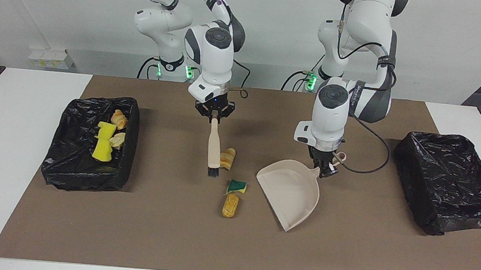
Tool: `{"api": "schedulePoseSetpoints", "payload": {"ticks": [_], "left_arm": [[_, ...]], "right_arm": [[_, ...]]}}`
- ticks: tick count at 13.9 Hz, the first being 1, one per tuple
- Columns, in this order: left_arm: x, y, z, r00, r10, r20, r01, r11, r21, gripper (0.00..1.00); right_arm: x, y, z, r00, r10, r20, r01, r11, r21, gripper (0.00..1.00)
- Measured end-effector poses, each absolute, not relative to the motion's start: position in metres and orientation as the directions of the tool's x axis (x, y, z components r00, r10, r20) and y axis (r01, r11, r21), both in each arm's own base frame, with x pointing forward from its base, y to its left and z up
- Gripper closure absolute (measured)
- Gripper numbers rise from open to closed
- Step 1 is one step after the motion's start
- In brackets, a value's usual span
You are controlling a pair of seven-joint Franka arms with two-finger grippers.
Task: Sweep and dump trash in bin
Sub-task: 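Sweep the remaining pieces into the dustpan with the right gripper's brush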
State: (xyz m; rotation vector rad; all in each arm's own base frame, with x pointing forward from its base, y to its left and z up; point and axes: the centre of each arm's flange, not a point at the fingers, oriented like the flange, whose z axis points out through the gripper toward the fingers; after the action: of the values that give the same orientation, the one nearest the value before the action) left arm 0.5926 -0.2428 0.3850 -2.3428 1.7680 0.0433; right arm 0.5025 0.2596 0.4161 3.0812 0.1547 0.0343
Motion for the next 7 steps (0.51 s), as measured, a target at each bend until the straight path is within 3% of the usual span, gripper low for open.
{"api": "schedulePoseSetpoints", "payload": {"ticks": [3,7], "left_arm": [[0.577,-0.247,0.381,0.247,-0.955,-0.166,-0.965,-0.227,-0.131,0.69],[0.569,-0.248,0.38,0.233,-0.957,-0.174,-0.969,-0.213,-0.125,0.69]], "right_arm": [[0.54,0.227,0.414,0.991,0.133,0.022,0.132,-0.99,0.054,0.73],[0.558,0.213,0.39,0.992,0.126,0.018,0.125,-0.991,0.051,0.73]]}}
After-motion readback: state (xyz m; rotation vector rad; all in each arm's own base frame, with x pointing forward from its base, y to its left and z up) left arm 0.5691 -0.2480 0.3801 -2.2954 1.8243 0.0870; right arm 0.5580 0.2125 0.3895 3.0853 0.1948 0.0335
